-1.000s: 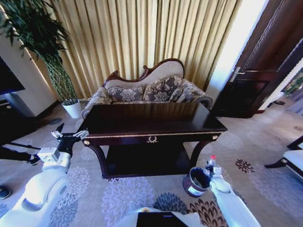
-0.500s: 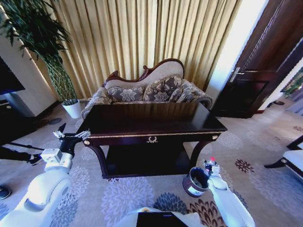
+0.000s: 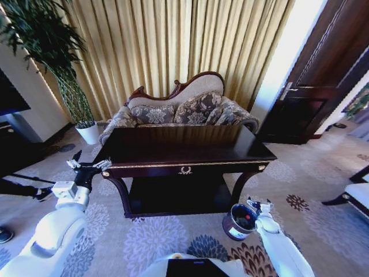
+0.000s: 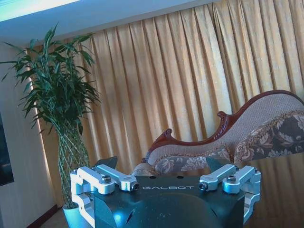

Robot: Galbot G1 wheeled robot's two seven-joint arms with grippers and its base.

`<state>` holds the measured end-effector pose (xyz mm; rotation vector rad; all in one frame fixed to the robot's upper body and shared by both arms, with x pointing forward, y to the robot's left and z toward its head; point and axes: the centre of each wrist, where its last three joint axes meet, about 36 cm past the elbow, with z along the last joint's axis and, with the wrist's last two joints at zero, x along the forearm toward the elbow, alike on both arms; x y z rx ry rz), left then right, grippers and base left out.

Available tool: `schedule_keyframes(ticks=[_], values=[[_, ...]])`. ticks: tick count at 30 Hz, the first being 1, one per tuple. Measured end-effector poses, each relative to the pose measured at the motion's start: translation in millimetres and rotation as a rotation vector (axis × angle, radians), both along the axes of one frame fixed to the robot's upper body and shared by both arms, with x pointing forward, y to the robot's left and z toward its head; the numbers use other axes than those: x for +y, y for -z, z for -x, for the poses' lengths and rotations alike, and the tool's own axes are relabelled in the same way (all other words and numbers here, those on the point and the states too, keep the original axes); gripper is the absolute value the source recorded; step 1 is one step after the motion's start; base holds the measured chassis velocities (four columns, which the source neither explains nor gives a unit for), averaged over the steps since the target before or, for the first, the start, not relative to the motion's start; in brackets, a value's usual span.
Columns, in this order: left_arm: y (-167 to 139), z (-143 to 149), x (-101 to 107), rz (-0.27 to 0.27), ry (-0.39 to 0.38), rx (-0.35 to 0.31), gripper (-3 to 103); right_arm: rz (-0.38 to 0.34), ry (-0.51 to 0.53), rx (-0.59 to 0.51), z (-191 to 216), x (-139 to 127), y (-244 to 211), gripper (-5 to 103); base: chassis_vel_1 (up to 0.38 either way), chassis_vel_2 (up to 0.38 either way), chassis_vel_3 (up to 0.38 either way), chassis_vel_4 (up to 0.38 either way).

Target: Move to the front of the table and place the trash on the table into the trash bin.

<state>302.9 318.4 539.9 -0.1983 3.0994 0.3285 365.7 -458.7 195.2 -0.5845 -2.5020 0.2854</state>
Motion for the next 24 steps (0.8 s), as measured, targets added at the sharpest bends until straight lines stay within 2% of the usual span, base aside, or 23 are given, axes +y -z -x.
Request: schedule_keyframes(ticks=[5, 8, 9, 11, 13, 15, 18, 20, 24], values=[[1, 0, 0, -0.001, 0.0, 0.002, 100, -0.017, 0.005, -0.013, 1, 1, -3, 100, 0.0, 0.0, 0.0, 0.0], [1, 0, 1, -0.001, -0.003, 0.0, 100, -0.055, -0.001, -0.052, -2, 6, -23, 100, 0.0, 0.0, 0.0, 0.0], [1, 0, 1, -0.001, -0.005, 0.0, 100, -0.087, -0.005, -0.075, -4, 10, -40, 100, 0.0, 0.0, 0.0, 0.0], [1, 0, 1, -0.001, -0.006, 0.0, 100, -0.098, -0.007, -0.083, -5, 12, -46, 100, 0.0, 0.0, 0.0, 0.0], [0, -1, 1, 0.0, -0.006, -0.005, 100, -0.114, -0.038, -0.131, -6, 15, -81, 100, 0.0, 0.0, 0.0, 0.0], [0, -1, 1, 0.001, -0.005, -0.006, 100, -0.111, -0.048, -0.141, -5, 16, -87, 100, 0.0, 0.0, 0.0, 0.0], [-4, -1, 1, 0.004, -0.006, -0.015, 100, -0.132, -0.109, -0.239, 9, 26, -134, 100, 0.0, 0.0, 0.0, 0.0], [-4, -1, 1, 0.006, -0.007, -0.015, 100, -0.14, -0.122, -0.256, 14, 29, -143, 100, 0.0, 0.0, 0.0, 0.0], [-3, -2, 0, 0.013, -0.009, -0.012, 100, -0.186, -0.218, -0.324, 47, 60, -181, 100, 0.0, 0.0, 0.0, 0.0]])
